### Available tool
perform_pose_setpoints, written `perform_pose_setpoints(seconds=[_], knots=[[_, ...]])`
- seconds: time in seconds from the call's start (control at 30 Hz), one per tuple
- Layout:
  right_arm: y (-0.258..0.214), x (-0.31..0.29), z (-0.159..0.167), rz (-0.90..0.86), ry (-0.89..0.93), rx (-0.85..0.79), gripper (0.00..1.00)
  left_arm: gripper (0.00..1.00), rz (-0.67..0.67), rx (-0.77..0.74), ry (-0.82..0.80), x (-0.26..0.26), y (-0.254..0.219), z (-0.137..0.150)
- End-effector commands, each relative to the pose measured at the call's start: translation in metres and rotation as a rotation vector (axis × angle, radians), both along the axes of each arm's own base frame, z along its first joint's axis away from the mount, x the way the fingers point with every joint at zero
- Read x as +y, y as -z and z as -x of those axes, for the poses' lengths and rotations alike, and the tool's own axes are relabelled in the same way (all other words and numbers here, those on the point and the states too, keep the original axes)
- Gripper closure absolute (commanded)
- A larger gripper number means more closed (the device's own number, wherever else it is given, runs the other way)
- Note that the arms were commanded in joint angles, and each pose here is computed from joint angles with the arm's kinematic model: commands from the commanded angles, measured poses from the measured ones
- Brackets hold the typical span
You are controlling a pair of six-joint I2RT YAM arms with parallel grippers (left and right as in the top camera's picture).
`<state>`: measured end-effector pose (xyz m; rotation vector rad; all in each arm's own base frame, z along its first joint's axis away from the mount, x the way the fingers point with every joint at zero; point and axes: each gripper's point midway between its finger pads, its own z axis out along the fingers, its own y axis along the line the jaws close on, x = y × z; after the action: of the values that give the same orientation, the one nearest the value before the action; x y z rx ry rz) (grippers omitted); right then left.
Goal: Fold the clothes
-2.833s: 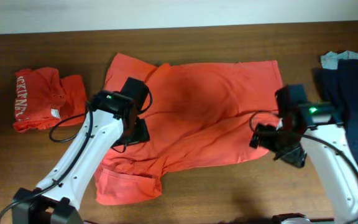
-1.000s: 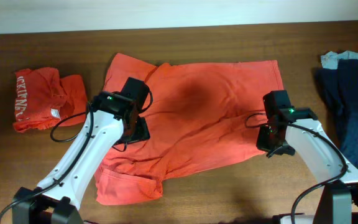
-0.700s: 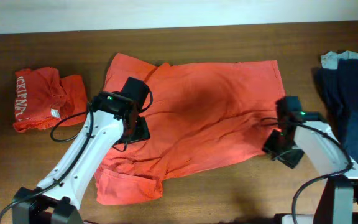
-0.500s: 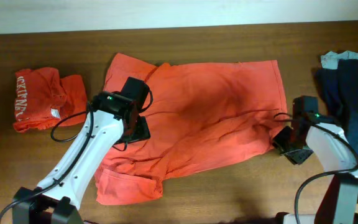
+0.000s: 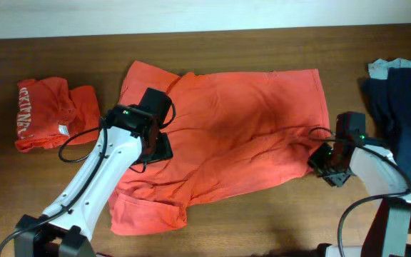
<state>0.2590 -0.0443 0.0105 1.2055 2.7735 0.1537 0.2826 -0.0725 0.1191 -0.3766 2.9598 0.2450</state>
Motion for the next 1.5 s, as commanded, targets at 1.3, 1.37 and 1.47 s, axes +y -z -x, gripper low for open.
perform_pose_setpoints(seconds=[1.3,1.37,1.47], knots=[[-0.021,-0.062,0.044,0.153,0.022,0.234,0.96,0.08,-0.001,-0.042,0.011,0.001,-0.005,-0.005],[-0.033,-0.08,0.04,0.162,0.04,0.213,0.96,0.08,0.0,-0.042,0.011,0.0,-0.005,-0.005],[-0.037,-0.086,0.036,0.15,0.055,0.19,0.96,0.08,-0.002,-0.038,0.019,0.001,-0.005,-0.005]])
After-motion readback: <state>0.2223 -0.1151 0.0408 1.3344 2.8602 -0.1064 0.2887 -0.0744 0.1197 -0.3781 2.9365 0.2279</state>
